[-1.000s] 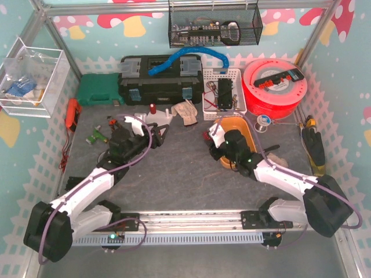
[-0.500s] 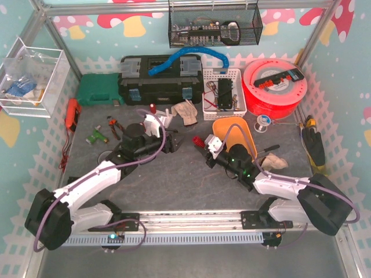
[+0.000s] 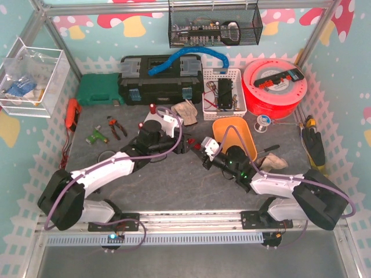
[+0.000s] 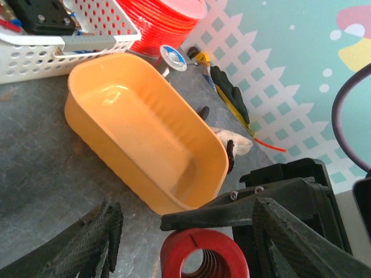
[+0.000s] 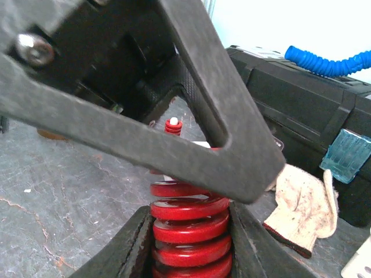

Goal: Install the large spring

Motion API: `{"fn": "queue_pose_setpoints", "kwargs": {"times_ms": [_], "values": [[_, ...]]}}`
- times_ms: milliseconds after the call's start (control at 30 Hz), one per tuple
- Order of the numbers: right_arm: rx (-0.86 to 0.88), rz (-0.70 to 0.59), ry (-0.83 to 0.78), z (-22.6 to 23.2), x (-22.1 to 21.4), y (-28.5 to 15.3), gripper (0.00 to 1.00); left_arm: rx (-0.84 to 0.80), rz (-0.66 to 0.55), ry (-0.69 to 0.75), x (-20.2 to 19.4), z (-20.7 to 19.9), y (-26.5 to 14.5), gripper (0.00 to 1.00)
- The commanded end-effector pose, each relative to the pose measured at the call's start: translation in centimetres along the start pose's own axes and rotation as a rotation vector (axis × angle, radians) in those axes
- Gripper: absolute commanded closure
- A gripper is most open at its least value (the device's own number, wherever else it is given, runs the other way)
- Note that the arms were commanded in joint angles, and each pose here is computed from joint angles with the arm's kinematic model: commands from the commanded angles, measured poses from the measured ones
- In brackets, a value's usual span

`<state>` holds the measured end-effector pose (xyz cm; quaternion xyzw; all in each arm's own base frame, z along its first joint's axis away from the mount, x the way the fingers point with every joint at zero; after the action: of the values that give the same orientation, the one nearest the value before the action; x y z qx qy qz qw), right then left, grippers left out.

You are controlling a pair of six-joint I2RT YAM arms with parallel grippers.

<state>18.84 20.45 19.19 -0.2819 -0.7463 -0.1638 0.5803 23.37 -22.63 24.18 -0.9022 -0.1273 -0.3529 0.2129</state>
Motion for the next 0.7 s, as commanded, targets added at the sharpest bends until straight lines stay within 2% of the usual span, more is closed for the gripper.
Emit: {"fn": "queue_pose_setpoints", "kwargs": {"times_ms": [0, 300, 367, 467, 667], "values": [[-0.024, -0.062, -0.024, -0.03, 1.01, 0.04, 0.88, -0.034, 0.014, 0.007, 0.37, -0.69, 0.50, 0.40], [-0.052, -0.035, -0.016, -0.20, 0.77, 0.19, 0.88, -0.028, 0.012, 0.004, 0.03, -0.60, 0.17, 0.56], [-0.052, -0.034, -0.013, -0.22, 0.82, 0.21, 0.88, -0.027, 0.009, 0.004, -0.01, -0.64, 0.02, 0.63], [-0.053, -0.031, 0.000, -0.25, 0.84, 0.26, 0.86, -0.029, 0.008, 0.003, 0.00, -0.73, -0.10, 0.80], [-0.112, 0.016, 0.024, -0.70, 0.53, 0.44, 0.69, -0.031, -0.008, 0.004, 0.32, -1.04, -0.42, 0.98]]}}
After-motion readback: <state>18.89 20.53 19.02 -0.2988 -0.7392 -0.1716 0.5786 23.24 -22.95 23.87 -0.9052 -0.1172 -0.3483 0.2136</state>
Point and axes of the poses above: each gripper's point midway between its finger pads, its own y axis out along the fingers, its own z axis along the line the jaws close on, x = y × z, the point moved 10 cm from there along -y, back along the fingers, and after that the axes turned 5 degrees about -y, right-handed, at the moved point
